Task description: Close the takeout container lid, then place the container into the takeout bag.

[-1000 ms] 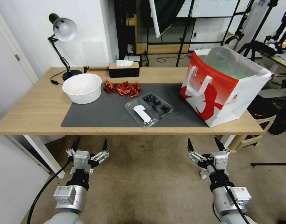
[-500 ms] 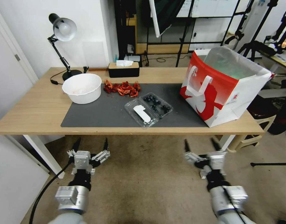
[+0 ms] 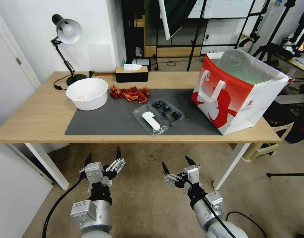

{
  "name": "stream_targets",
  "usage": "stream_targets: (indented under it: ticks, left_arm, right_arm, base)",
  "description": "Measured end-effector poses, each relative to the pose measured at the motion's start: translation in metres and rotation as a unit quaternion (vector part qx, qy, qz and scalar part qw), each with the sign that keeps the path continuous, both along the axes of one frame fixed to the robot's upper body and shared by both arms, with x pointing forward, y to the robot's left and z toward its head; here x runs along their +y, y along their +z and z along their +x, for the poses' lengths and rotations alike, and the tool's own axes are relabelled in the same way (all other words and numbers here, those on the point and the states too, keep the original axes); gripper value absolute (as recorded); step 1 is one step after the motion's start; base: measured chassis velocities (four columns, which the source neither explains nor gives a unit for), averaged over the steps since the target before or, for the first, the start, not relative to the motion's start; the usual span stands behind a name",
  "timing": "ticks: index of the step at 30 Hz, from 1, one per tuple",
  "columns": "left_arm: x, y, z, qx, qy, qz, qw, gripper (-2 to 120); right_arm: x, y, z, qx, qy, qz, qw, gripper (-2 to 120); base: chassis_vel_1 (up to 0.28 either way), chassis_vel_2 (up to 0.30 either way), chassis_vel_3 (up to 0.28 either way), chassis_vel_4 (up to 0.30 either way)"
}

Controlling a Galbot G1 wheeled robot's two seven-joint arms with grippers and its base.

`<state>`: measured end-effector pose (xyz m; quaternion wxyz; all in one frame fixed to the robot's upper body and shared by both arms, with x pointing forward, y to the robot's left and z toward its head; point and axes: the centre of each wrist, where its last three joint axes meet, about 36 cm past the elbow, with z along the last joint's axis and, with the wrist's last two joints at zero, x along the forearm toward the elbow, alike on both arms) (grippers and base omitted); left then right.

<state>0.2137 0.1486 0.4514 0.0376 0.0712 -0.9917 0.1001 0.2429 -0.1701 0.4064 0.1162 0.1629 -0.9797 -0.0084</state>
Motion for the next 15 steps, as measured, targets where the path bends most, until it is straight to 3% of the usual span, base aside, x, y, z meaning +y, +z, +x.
stream_targets:
  ticks: [15]
  left_arm:
    - [0.0044,-0.0048,-0.0005,0.001,-0.018,0.009,0.9998,100]
  right_arm:
    - [-0.0086,-0.0029,0.0043,-0.004,-0.01,0.002,1.0,100]
  base:
    - [0.0,0.0,0.0,0.0]
